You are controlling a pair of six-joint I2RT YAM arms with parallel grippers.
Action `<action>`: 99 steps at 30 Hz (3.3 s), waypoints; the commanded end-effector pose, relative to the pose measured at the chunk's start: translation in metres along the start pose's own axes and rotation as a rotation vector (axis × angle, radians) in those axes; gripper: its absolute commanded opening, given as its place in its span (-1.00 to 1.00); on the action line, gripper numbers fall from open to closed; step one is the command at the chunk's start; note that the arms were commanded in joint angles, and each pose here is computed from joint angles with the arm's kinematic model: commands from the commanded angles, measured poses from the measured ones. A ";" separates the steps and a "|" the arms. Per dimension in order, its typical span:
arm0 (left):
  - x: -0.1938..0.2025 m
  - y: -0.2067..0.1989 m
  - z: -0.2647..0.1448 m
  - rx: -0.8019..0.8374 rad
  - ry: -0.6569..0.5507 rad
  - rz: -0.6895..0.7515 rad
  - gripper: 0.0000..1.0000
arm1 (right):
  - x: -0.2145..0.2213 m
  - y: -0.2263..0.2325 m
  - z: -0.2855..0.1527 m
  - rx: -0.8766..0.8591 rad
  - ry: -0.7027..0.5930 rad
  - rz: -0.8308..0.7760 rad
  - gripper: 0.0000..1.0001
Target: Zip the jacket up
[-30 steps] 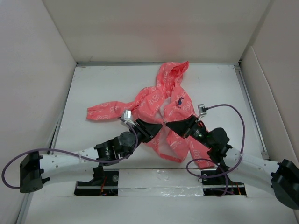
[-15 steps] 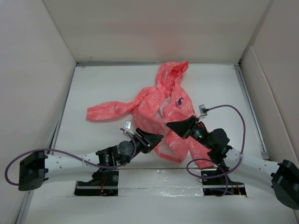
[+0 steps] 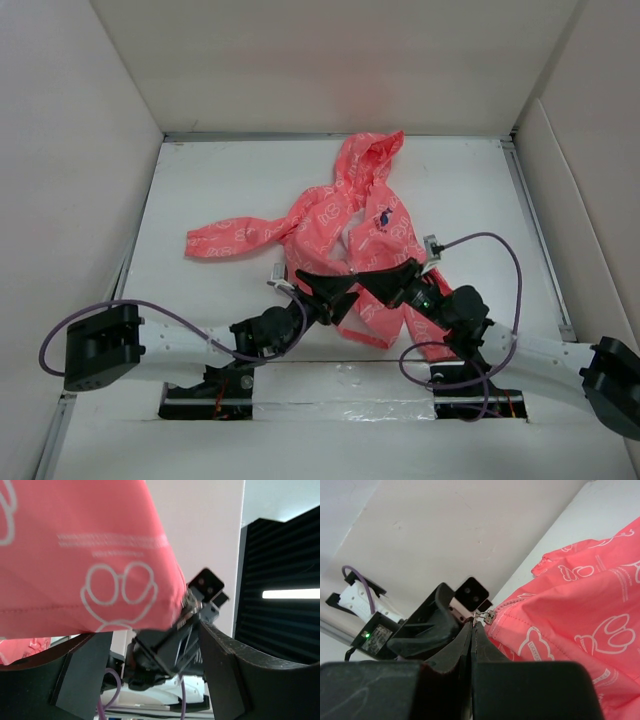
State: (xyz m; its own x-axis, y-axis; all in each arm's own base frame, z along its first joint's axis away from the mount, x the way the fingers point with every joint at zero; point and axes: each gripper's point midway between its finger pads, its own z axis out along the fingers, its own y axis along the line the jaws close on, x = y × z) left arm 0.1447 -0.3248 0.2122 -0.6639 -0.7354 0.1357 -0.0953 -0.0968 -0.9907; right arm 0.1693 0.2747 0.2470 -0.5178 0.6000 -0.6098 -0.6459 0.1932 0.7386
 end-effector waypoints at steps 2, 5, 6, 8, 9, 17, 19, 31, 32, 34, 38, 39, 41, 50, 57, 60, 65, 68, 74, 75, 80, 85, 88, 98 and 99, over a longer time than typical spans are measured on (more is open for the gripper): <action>-0.012 -0.014 -0.004 0.070 -0.056 -0.131 0.31 | -0.005 0.020 -0.007 -0.080 -0.065 -0.009 -1.00; -0.018 -0.013 -0.009 0.077 -0.079 -0.123 0.24 | 0.006 0.024 -0.010 -0.089 -0.050 0.027 -1.00; -0.021 -0.012 -0.009 0.076 -0.091 -0.113 0.19 | 0.012 0.020 -0.010 -0.073 -0.041 0.036 -1.00; -0.018 -0.014 -0.015 0.085 -0.102 -0.096 0.15 | 0.021 0.022 -0.012 -0.074 -0.016 0.053 -1.00; -0.019 -0.013 -0.017 0.080 -0.110 -0.087 0.07 | 0.021 0.018 -0.013 -0.063 -0.024 0.059 -1.00; -0.029 -0.003 -0.026 0.053 -0.157 -0.056 -0.27 | 0.019 0.024 -0.013 -0.072 -0.027 0.073 -1.00; -0.027 -0.002 -0.025 0.048 -0.147 -0.051 -0.42 | 0.018 0.022 -0.013 -0.061 -0.031 0.068 -1.00; -0.026 -0.005 -0.026 0.053 -0.144 -0.011 -1.00 | 0.018 0.022 -0.012 -0.047 -0.024 0.059 -1.00; -0.025 -0.008 -0.025 0.059 -0.141 -0.008 -1.00 | 0.019 0.022 -0.012 -0.047 -0.020 0.062 -1.00; -0.023 -0.010 -0.025 0.064 -0.134 0.022 -1.00 | 0.022 0.020 -0.012 -0.045 -0.010 0.063 -1.00; -0.017 -0.016 -0.026 0.075 -0.111 0.094 -1.00 | 0.021 0.022 -0.012 -0.053 -0.014 0.076 -1.00; -0.013 -0.004 -0.025 0.030 -0.088 0.149 -1.00 | 0.019 0.022 -0.011 -0.049 -0.019 0.083 -1.00; -0.006 -0.008 -0.029 0.030 -0.043 0.170 -1.00 | 0.014 0.029 -0.008 -0.051 -0.021 0.088 -1.00; 0.012 0.030 -0.043 -0.125 0.117 0.410 -1.00 | -0.021 0.017 -0.004 0.065 0.051 0.048 -1.00; 0.032 0.084 -0.052 -0.275 0.252 0.557 -1.00 | -0.041 0.007 0.019 -0.025 0.105 0.143 -1.00; 0.034 0.100 -0.060 -0.342 0.263 0.630 -1.00 | -0.045 -0.004 0.030 -0.047 0.120 0.182 -1.00; 0.029 0.091 -0.067 -0.343 0.247 0.664 -1.00 | -0.082 -0.034 0.052 0.006 0.061 0.117 -1.00; 0.026 0.065 -0.071 -0.287 0.232 0.643 -1.00 | -0.130 -0.047 0.066 0.061 -0.018 0.007 -1.00; 0.000 -0.018 -0.081 -0.163 0.130 0.681 -1.00 | -0.273 -0.064 0.089 0.262 -0.277 -0.303 -1.00; -0.006 -0.031 -0.082 -0.146 0.104 0.688 -1.00 | -0.301 -0.074 0.084 0.315 -0.332 -0.347 -1.00; -0.044 -0.091 -0.104 -0.088 0.007 0.700 -1.00 | -0.402 -0.110 0.092 0.420 -0.475 -0.435 -1.00; -0.073 -0.110 -0.119 -0.048 -0.070 0.682 -1.00 | -0.395 -0.113 0.104 0.347 -0.297 -0.410 -1.00; -0.075 -0.072 -0.121 -0.140 -0.043 0.646 -1.00 | -0.308 -0.102 0.107 0.286 -0.106 -0.429 -1.00; -0.090 0.053 -0.155 -0.468 0.039 0.432 -1.00 | 0.013 -0.078 0.095 0.000 0.432 -0.366 -0.61; -0.090 0.058 -0.160 -0.503 0.058 0.416 -1.00 | 0.024 -0.079 0.094 0.004 0.446 -0.385 -0.48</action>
State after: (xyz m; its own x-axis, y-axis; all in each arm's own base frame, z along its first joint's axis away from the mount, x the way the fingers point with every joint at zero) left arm 0.0815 -0.1800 0.1670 -0.7611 -0.5315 -0.3718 0.0523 0.5210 -0.8519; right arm 0.2649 0.3371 0.1884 -0.5639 0.0863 -0.8213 -0.7428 0.3815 0.5501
